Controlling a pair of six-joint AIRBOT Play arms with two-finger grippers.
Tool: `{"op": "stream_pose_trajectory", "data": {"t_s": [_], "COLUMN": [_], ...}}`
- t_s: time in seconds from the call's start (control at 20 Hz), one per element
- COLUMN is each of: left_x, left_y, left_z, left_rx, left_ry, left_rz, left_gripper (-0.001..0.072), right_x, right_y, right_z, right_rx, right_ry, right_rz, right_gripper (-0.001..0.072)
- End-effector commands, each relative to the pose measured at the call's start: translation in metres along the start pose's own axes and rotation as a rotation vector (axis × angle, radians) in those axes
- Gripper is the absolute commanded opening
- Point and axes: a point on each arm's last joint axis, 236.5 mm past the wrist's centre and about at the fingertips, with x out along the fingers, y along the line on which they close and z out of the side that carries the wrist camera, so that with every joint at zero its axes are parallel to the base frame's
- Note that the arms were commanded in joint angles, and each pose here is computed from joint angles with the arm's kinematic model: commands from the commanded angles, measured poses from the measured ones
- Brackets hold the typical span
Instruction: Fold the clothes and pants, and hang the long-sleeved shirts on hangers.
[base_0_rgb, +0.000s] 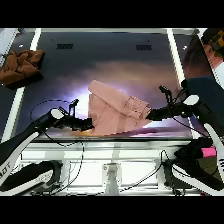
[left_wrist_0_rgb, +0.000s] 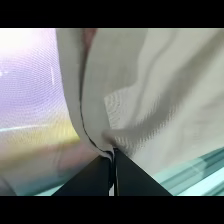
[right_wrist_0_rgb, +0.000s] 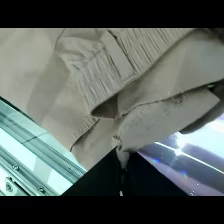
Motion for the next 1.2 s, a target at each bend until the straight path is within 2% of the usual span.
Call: {"op": "stream_pose_trajectory", "data": {"t_s": [0.0,0.15,0.3,0.45,0.7,1.15], "left_x": [-0.011,-0.057,-0.143,-0.244,-0.357,-0.414], "left_y": [-0.012,-0.046,-0.093,-0.144,-0.2,-0.236], "left_z": [0.02,0.056,0.104,0.12,0.095,0.013], "left_rx": [0.043,0.161,0.281,0.412,0.547,0.55], "left_ry": [-0.049,-0.142,-0.392,-0.659,-1.019,-1.146], "left_rz": [-0.039,-0.103,-0.145,-0.168,-0.197,-0.337], "left_gripper": [0.0017,0.0016,0.0016,0.0015,0.0014,0.0013], "right_x": [-0.002,-0.023,-0.064,-0.117,-0.191,-0.252], "right_y": [0.01,0.029,0.057,0.097,0.179,0.263], "right_z": [0.006,0.017,0.031,0.048,0.052,-0.024], "right_rx": [-0.027,-0.085,-0.19,-0.246,-0.33,-0.407], "right_ry": [-0.028,-0.117,-0.237,-0.397,-0.614,-0.653], "right_rz": [0.033,0.041,0.014,0.009,0.127,0.214], "right_gripper": [0.0016,0.0016,0.0017,0.0016,0.0016,0.0016]}}
